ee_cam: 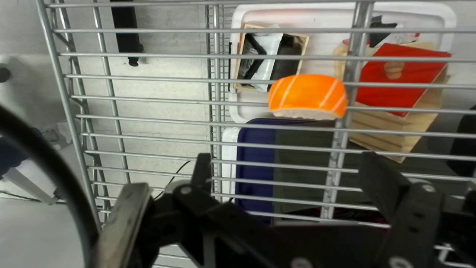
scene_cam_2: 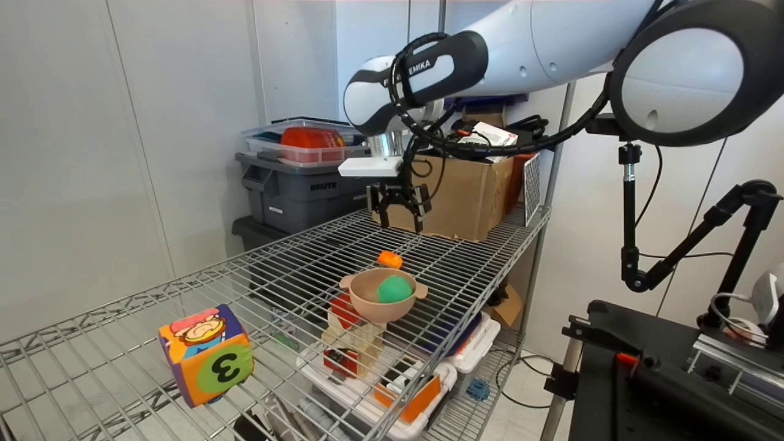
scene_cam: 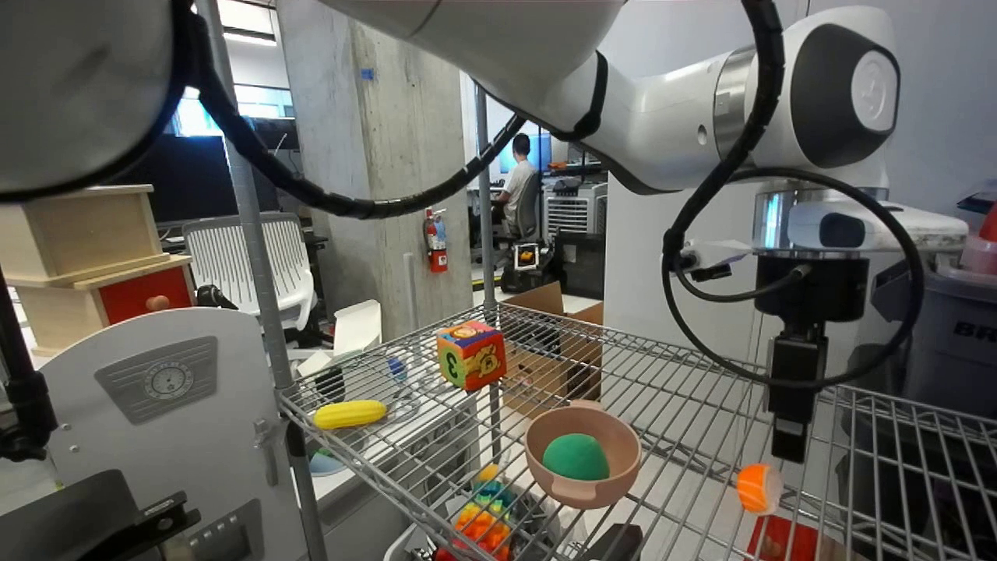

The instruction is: Move the toy sushi to the right

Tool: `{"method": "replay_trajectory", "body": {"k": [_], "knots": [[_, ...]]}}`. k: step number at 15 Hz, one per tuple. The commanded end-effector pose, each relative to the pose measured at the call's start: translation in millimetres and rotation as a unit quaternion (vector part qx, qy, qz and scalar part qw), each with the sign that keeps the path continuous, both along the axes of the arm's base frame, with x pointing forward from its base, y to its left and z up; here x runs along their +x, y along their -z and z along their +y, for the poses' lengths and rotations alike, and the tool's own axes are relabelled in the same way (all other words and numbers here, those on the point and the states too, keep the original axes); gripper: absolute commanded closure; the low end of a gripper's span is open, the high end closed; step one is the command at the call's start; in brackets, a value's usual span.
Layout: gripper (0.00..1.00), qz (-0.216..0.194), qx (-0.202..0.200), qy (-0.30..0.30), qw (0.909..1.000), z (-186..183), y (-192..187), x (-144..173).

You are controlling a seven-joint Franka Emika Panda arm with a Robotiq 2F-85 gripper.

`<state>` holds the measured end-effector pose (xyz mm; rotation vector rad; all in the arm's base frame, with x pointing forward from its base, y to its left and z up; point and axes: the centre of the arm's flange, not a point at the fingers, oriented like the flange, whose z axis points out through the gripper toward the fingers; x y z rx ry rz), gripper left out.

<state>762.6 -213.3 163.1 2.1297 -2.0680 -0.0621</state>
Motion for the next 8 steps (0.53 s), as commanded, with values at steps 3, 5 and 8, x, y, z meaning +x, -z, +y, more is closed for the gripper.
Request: {"method": "replay_trajectory", "body": {"k": [3, 5, 8], "knots": [[0.0, 0.001, 0.048, -0.07, 0.9964, 42.3, -89.5, 65.3], [0.0, -0.013, 0.03, -0.057, 0.9978, 47.0, -71.2, 15.5], [0.0, -0.012, 0.033, -0.067, 0.9971, 59.8, -89.3, 17.2]]}}
